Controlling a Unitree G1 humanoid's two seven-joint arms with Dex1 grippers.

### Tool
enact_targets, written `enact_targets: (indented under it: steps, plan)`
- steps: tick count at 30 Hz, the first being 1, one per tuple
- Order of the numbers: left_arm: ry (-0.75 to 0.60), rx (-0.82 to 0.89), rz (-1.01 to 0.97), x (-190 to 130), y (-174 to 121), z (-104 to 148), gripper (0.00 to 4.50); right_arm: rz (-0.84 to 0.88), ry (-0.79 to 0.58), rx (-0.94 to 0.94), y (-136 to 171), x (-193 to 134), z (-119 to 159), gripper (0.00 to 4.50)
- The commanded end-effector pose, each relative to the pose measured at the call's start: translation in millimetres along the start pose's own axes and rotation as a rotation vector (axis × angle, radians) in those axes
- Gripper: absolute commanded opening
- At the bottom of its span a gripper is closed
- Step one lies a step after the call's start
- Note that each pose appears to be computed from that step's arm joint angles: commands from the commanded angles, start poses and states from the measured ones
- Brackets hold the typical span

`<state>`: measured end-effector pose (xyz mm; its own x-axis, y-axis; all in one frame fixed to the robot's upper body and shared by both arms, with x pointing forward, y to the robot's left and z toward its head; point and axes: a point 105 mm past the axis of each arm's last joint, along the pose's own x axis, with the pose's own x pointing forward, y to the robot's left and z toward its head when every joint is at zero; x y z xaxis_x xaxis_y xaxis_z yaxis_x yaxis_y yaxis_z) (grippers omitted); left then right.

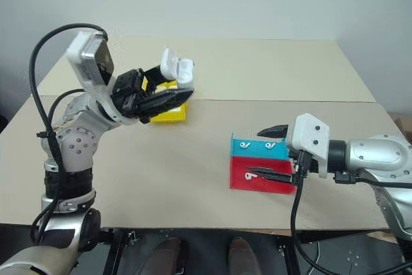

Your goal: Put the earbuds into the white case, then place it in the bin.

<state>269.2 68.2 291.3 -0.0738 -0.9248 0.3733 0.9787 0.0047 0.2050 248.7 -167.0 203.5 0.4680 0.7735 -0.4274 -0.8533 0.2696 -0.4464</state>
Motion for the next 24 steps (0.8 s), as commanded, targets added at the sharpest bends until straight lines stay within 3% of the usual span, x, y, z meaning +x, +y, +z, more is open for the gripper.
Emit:
enact_targets:
  steps: [1,2,5,8,14,24]
  plan:
    - [0.008,0.009,-0.071,2,-11,-2,2.79,0.005,0.090,-0.049,1,-1,-2,4.50]
    - [0.008,0.001,-0.073,3,-12,-4,2.79,0.024,0.113,-0.041,2,-1,-3,4.50]
    - [0.021,0.006,-0.089,6,-15,-12,2.79,0.087,0.170,-0.025,7,6,-4,3.89]
    - [0.026,0.015,-0.103,7,-18,-16,2.79,0.155,0.244,-0.026,14,14,-11,2.96]
    - [0.030,0.038,-0.092,6,-22,-19,2.79,0.207,0.444,-0.061,15,26,-45,2.96]
    - [0.043,0.045,-0.060,6,-28,-22,2.79,0.210,0.575,-0.122,-1,42,-69,2.96]
